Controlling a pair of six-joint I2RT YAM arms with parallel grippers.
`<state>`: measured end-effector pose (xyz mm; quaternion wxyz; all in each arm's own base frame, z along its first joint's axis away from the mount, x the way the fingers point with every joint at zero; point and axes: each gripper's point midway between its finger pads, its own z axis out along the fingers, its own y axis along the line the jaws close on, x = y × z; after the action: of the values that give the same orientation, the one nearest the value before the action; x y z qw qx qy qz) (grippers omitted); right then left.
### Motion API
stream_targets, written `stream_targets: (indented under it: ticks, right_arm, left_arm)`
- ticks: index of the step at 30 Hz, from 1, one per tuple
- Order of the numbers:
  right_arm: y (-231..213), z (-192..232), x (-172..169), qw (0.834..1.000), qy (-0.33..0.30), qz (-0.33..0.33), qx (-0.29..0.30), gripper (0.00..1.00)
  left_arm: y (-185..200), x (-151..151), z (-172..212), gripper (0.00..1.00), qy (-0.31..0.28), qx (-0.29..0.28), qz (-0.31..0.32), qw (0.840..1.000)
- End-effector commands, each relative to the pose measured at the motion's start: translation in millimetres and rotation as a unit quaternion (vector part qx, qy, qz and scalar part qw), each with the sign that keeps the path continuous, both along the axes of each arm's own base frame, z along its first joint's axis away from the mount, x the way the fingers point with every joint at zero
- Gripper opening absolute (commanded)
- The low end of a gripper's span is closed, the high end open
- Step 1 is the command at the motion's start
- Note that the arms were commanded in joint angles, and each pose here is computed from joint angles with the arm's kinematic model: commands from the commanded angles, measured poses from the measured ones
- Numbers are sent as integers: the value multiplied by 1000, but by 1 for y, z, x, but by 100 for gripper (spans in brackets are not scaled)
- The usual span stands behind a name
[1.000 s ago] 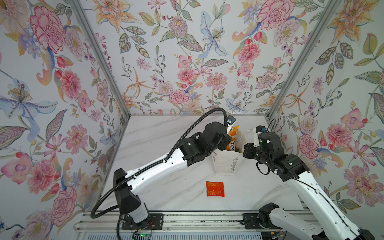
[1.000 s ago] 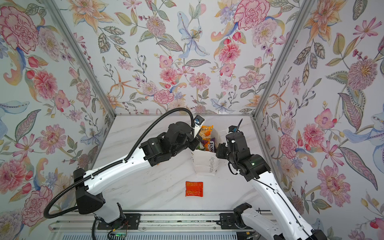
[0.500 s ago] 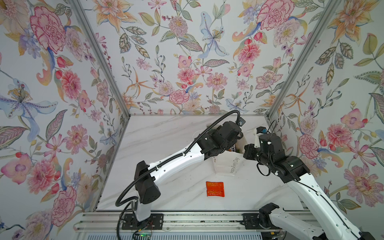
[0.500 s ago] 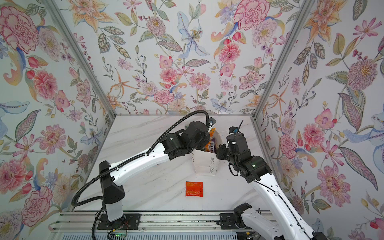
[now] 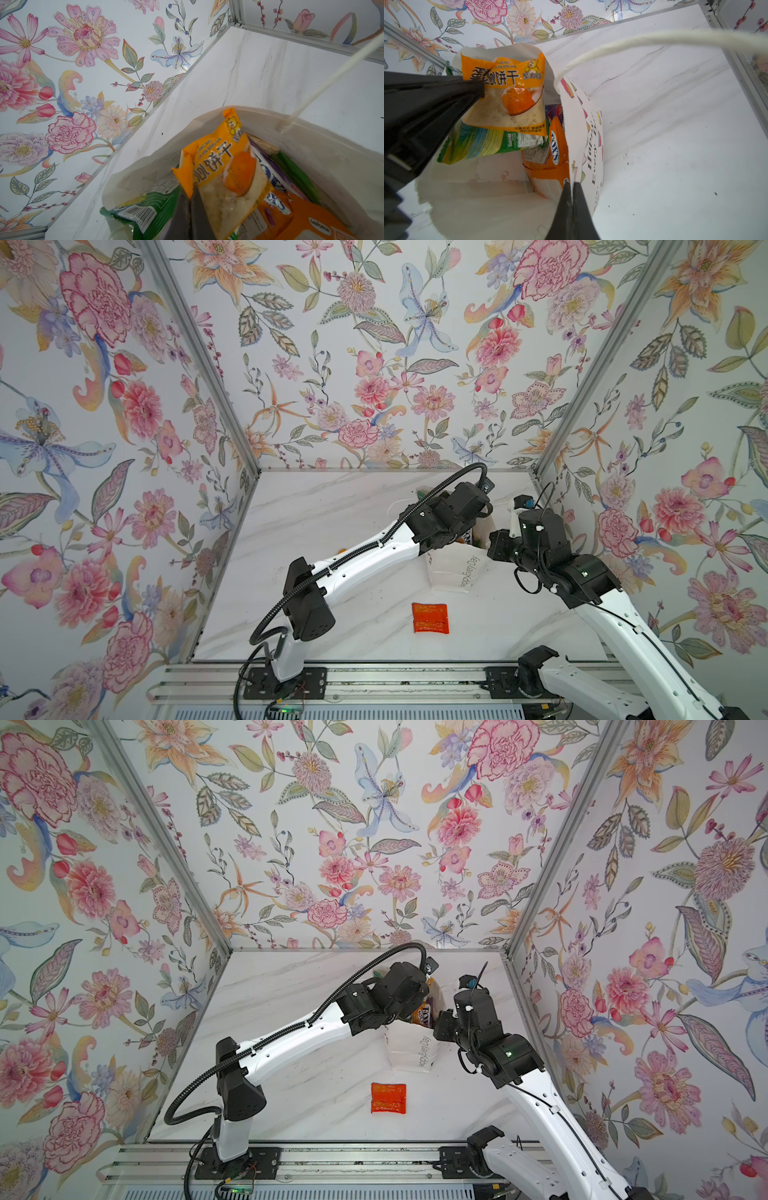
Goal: Place the snacks into the paper bag
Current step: 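Lower the biscuit packet into the bag and open the left gripper, then raise the left gripper and move it toward the red snack packet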
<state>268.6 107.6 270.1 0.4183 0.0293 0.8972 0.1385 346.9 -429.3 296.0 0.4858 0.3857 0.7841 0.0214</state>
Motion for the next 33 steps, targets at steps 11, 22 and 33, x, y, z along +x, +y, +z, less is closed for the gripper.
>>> stream_targets:
  ticks: [11, 22, 33]
  right_arm:
    - [1, 11, 1, 1000, -22, 0, 11, 0]
    - [1, 12, 2, 1000, -23, -1, 11, 0]
    - [0, 13, 3, 1000, -26, -2, 4, 0]
  left_arm:
    - [22, 15, 24, 41, -11, -48, 34, 998]
    - [60, -21, 60, 58, -38, -152, 11, 988]
    - [140, -68, 44, 72, -72, -172, 16, 982]
